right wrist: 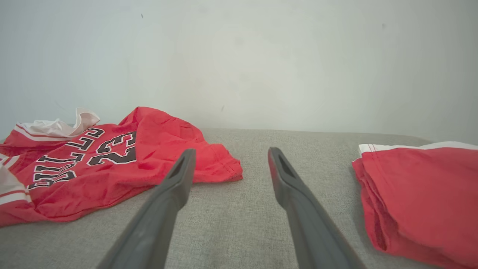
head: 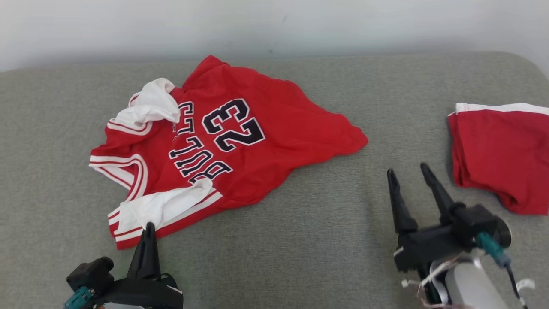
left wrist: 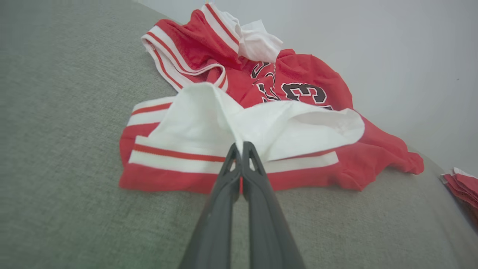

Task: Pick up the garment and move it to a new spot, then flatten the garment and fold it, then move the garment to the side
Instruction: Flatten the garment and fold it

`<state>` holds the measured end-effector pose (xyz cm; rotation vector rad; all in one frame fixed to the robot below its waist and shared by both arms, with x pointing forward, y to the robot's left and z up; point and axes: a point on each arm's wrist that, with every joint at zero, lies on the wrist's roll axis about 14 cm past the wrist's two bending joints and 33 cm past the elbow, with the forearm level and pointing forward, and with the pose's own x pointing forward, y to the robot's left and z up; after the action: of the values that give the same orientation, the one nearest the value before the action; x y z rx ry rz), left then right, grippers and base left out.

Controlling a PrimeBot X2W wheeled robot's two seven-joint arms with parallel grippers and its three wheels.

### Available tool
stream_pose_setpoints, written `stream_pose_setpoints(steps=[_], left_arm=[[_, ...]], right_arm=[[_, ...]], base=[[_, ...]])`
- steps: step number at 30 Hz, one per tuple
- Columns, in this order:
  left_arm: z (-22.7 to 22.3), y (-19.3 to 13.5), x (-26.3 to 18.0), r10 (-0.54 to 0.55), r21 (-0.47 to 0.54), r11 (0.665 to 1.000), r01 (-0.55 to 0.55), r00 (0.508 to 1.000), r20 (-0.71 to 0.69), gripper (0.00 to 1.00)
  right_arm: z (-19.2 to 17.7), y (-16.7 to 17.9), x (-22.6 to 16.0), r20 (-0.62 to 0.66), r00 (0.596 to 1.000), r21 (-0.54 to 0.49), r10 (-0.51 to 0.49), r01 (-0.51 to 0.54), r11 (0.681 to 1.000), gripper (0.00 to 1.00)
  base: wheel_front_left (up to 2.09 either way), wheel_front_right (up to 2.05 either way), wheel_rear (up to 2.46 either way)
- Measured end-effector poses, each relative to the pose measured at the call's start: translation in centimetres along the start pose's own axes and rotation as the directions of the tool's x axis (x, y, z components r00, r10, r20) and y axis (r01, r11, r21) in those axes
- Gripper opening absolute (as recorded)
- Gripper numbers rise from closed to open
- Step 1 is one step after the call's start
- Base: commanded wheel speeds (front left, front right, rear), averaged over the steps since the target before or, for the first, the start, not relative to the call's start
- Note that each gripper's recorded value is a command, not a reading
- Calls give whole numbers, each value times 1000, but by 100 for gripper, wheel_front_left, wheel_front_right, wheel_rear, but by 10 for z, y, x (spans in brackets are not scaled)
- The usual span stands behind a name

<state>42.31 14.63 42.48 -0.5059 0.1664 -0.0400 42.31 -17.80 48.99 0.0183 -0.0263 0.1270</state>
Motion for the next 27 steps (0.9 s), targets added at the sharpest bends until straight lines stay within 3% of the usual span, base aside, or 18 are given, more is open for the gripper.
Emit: stream_pose_setpoints(steps=[5, 14, 20, 27], left_arm=[[5, 5, -7, 5, 19, 1000, -5, 1000, 15, 0], [2, 18, -16, 35, 36, 999, -35, 999, 3, 0], [-6, 24, -14, 48, 44, 998, -47, 999, -20, 0], [-12, 32, -13, 66, 64, 996, -64, 997, -38, 0]], right_arm=[[-5, 2, 36, -29, 998, -6, 52, -53, 999, 100], [-52, -2, 85, -216, 971, -5, 106, -110, 994, 100], [-83, -7, 100, -326, 937, -16, 123, -135, 991, 100], [-101, -11, 108, -360, 924, 3, 130, -138, 990, 100]], base=[[0, 0, 0], [0, 0, 0], [0, 0, 0], [0, 0, 0]])
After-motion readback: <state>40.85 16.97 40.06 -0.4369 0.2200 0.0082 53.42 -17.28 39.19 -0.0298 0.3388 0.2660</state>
